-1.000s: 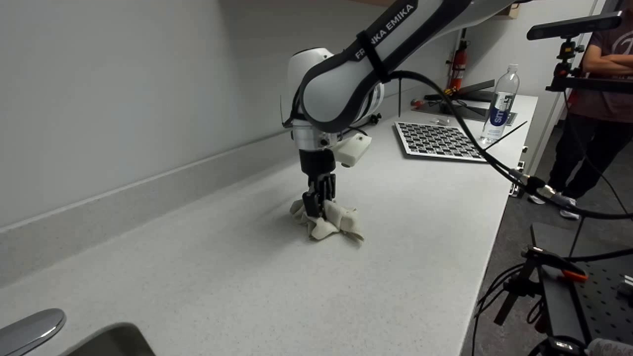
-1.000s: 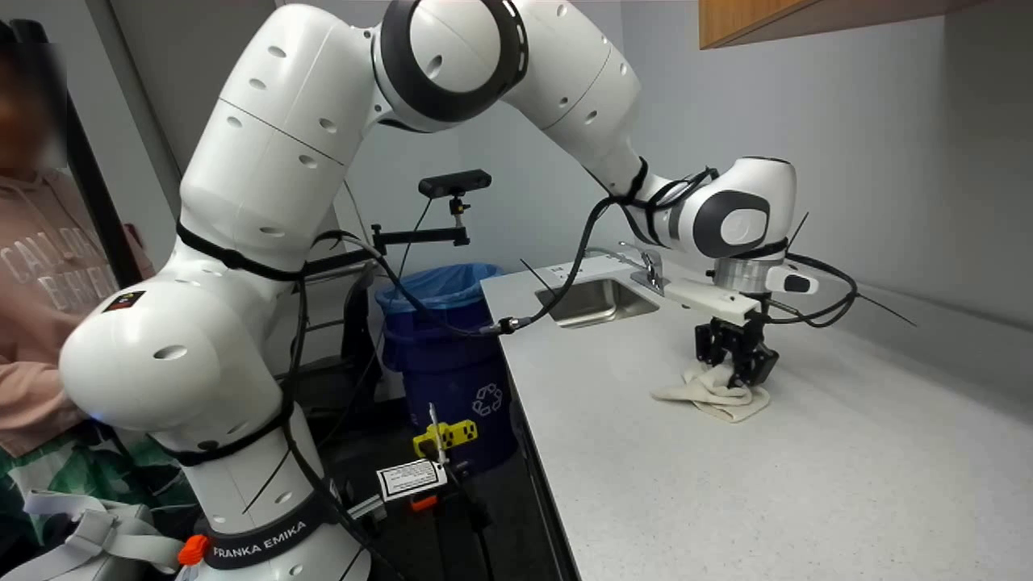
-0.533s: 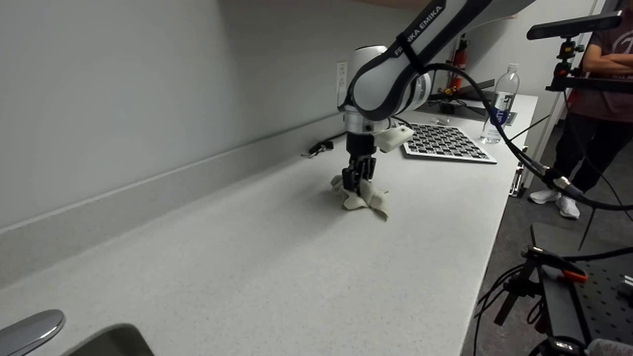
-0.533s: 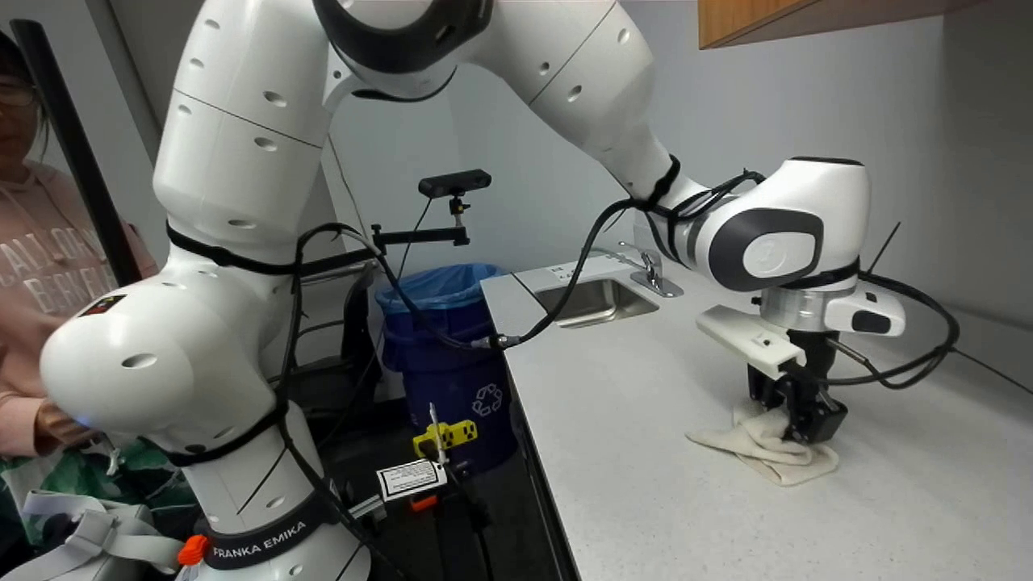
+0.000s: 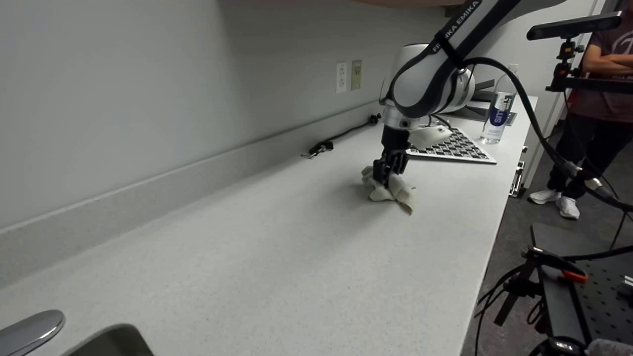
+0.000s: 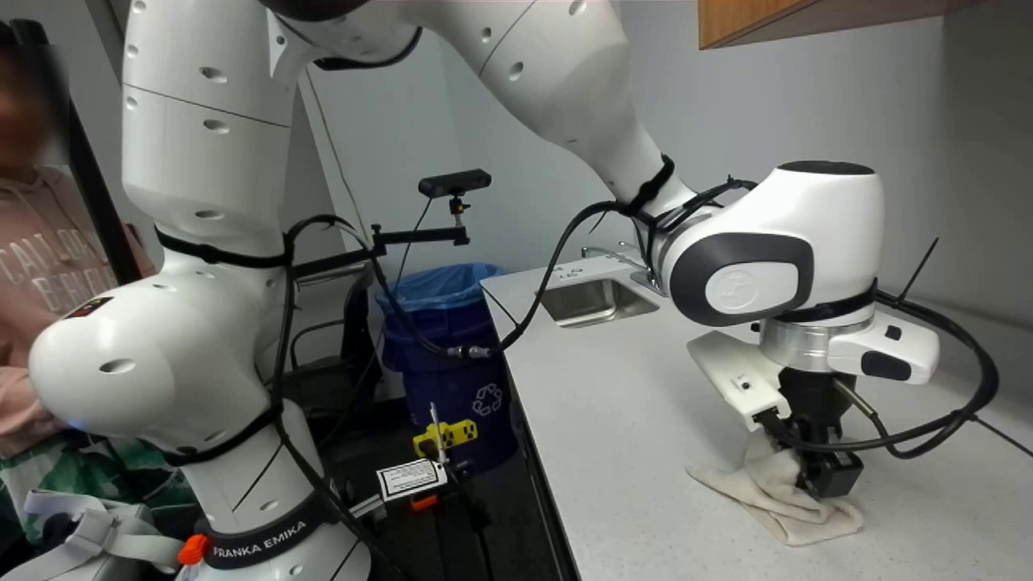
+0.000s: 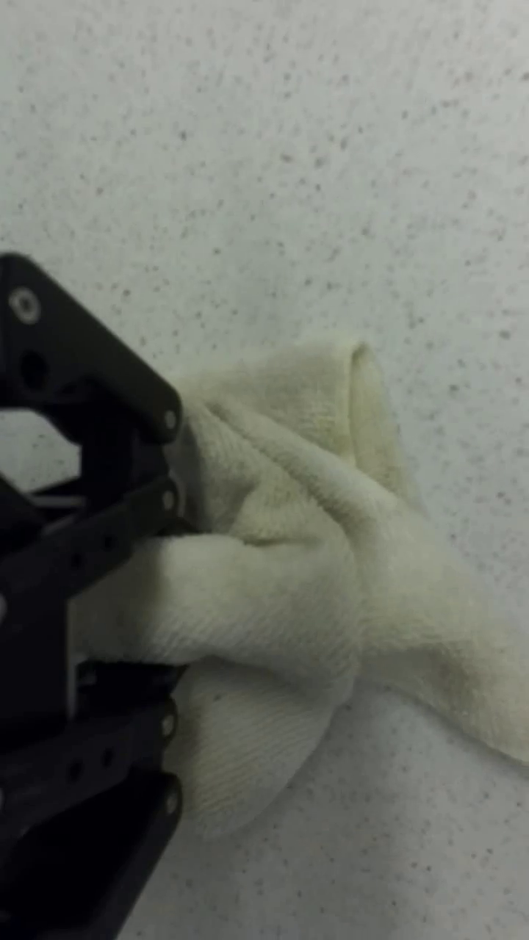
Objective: Wipe the counter with the cloth
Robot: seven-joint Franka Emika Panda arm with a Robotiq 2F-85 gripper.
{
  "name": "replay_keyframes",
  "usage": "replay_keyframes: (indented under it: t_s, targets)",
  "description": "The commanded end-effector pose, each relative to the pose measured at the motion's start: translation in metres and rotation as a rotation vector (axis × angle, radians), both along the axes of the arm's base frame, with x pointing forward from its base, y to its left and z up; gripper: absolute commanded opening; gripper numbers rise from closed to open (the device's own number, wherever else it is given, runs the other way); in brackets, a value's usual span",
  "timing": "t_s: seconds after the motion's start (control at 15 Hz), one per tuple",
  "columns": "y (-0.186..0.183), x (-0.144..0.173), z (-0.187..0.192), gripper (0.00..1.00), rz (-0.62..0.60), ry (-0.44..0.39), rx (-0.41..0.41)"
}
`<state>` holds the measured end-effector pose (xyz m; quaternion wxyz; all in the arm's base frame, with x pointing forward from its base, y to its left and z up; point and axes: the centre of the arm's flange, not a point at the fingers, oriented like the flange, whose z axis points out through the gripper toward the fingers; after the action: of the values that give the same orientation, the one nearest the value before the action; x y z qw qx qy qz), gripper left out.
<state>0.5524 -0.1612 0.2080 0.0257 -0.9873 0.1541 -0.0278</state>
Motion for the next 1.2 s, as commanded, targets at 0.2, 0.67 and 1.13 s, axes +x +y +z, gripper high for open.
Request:
replay_keyframes:
  t_s: [0.2, 0.67, 1.13]
  targets:
    - [0.050, 0.036, -0.001, 0.04, 0.098, 0.011, 0.023]
    - [0.180, 0.100, -0.019, 0.04, 0.394, 0.118, 0.043]
    - [0.262, 0.119, -0.022, 0.04, 0.615, 0.198, 0.022]
